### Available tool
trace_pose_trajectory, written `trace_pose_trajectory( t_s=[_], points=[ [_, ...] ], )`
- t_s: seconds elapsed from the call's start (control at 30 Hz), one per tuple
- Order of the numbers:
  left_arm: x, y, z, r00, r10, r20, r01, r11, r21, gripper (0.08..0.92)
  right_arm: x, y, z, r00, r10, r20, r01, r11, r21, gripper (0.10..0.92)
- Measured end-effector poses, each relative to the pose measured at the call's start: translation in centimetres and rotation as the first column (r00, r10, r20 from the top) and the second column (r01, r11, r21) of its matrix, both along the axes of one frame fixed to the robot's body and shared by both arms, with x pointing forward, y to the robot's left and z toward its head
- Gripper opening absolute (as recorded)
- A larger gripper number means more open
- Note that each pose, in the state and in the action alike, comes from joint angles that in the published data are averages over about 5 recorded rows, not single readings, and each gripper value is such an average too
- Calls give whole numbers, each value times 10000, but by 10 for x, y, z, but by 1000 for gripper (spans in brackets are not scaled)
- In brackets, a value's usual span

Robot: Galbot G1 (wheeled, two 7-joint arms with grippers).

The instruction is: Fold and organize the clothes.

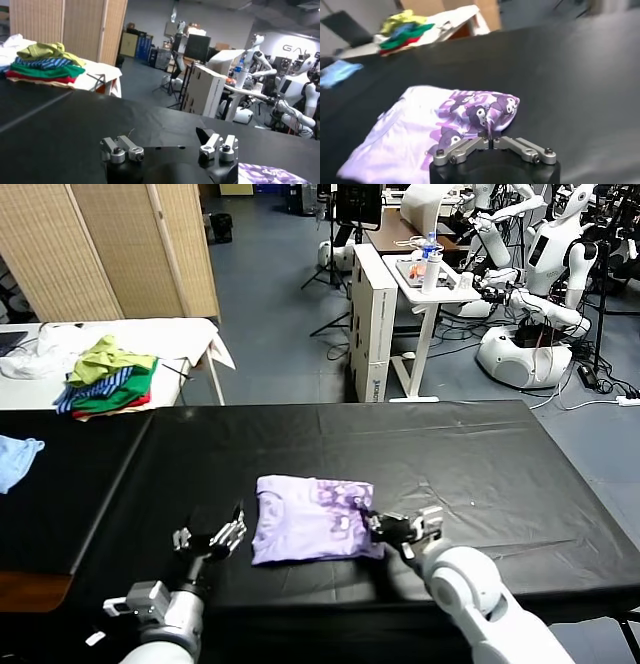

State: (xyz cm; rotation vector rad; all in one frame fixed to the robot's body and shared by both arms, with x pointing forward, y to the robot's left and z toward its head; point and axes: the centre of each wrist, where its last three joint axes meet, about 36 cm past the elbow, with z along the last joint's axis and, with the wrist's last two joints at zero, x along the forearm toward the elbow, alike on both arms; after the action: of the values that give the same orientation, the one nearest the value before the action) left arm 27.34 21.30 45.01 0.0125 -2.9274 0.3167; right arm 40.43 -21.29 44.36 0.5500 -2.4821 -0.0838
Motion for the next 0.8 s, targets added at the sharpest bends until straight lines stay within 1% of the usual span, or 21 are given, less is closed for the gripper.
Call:
trace_pose_trajectory(
  t_s=[0.03, 0.07, 0.13, 0.27, 0.3, 0.4, 0.43, 0.5, 0.53, 0.63, 0.7, 0.8],
  points=[
    [0, 0, -1, 10000, 12, -17, -12, 10000, -14, 907, -1, -4, 1, 10000, -26, 31, 26, 10000, -90, 150],
    [0, 0, -1, 10000, 26, -34, -26, 10000, -30, 907, -1, -8, 3, 10000, -52, 81, 53, 9998, -195, 171],
    [0, -1, -3, 10000, 54, -77, -54, 10000, -67, 907, -3, -14, 6, 9997, -114, 218, 123, 9990, -422, 252],
    [0, -2, -6, 9998, 86, -153, -88, 9999, -135, 907, -9, -23, 12, 9974, -133, 708, 194, 9962, -851, 496],
    [0, -2, -6, 9998, 92, -166, -95, 9998, -147, 907, -11, -25, 14, 9958, -93, 914, 179, 9954, -938, 572],
    [0, -3, -8, 9997, 120, -192, -123, 9998, -161, 907, -16, -29, 16, 9862, 21, 1656, 166, 9936, -1118, 753],
    [0, -3, -8, 9997, 133, -198, -136, 9998, -153, 907, -17, -29, 16, 9817, 27, 1902, 195, 9932, -1147, 803],
    [-1, -3, -9, 9997, 161, -209, -164, 9998, -133, 907, -17, -29, 13, 9708, -4, 2398, 316, 9915, -1260, 873],
    [-2, -4, -10, 9996, 177, -218, -180, 9998, -123, 907, -16, -28, 11, 9653, -11, 2612, 379, 9900, -1358, 890],
    [-4, -4, -12, 9994, 228, -244, -231, 9997, -93, 907, -13, -26, -1, 9534, 65, 3017, 521, 9812, -1858, 905],
    [-6, -5, -14, 9993, 258, -258, -260, 9996, -67, 907, -11, -23, -11, 9527, 194, 3032, 531, 9720, -2289, 906],
    [-9, -5, -15, 9992, 294, -259, -295, 9996, -26, 907, -8, -18, -27, 9601, 455, 2758, 400, 9542, -2966, 907]
  ],
)
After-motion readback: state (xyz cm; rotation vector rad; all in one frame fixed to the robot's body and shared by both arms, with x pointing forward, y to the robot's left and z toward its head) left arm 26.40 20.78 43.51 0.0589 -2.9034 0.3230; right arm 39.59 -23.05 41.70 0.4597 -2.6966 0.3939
